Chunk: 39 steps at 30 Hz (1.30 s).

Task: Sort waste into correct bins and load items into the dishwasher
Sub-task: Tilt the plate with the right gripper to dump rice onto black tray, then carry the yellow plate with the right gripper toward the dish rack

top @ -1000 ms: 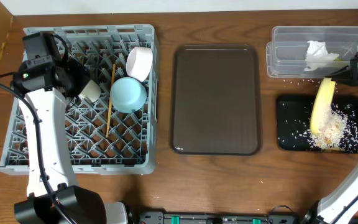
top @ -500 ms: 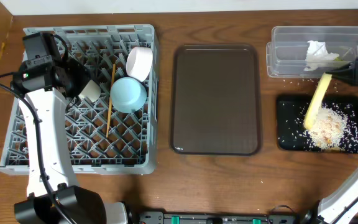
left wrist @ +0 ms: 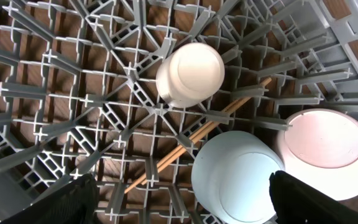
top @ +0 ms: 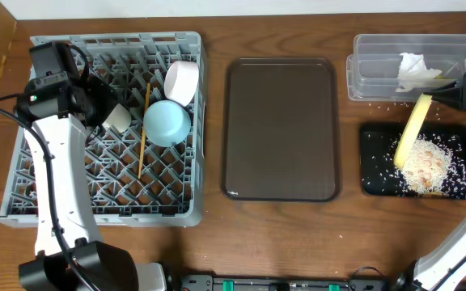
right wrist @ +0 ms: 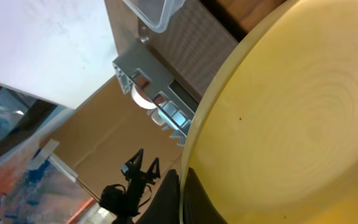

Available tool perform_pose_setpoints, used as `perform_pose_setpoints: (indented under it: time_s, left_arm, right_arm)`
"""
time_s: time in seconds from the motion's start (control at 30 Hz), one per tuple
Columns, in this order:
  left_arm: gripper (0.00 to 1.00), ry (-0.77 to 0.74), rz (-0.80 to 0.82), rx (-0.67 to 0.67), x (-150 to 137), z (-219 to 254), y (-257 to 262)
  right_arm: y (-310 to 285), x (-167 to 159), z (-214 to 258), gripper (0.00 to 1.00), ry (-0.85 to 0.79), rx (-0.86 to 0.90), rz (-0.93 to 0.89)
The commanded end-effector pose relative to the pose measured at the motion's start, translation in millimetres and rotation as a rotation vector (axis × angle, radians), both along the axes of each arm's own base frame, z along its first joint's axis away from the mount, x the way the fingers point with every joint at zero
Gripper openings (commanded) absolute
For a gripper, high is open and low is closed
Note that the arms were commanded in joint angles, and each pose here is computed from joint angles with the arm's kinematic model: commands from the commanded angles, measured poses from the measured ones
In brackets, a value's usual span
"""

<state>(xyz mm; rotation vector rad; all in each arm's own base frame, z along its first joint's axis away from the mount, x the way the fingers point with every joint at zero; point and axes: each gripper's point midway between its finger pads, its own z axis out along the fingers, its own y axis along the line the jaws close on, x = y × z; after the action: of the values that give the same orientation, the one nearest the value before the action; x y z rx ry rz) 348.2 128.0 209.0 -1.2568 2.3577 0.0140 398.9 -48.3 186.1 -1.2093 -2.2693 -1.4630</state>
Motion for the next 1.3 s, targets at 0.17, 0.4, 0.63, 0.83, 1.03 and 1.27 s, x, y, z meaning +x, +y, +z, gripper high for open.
perform_pose_setpoints:
  time_s: [0.17,0.4,0.63,0.83,1.03,1.27]
  left_arm:
    - [0.89,0.001,0.016,-0.001,-1,0,2]
    - [0.89,0.001,0.016,-0.001,-1,0,2]
    - [0.89,0.001,0.015,-0.001,-1,0,2]
    - [0.89,0.001,0.015,-0.001,-1,0,2]
    - [0.89,0.001,0.016,-0.001,-1,0,2]
    - [0.89,0.001,0.015,-0.001,-1,0,2]
  right_arm:
    - [-5,-1,18,0.01,-0.031,0.029,-0.049]
    - [-4,5,33,0.01,-0.184,0.070,-0.027]
    - [-20,-5,16,0.02,0.018,0.030,-0.102]
    - [-12,4,32,0.01,-0.198,0.056,-0.035]
    - [-13,2,29,0.01,-0.114,0.064,-0.066]
    - [2,9,41,0.01,-0.238,0.093,-0.016]
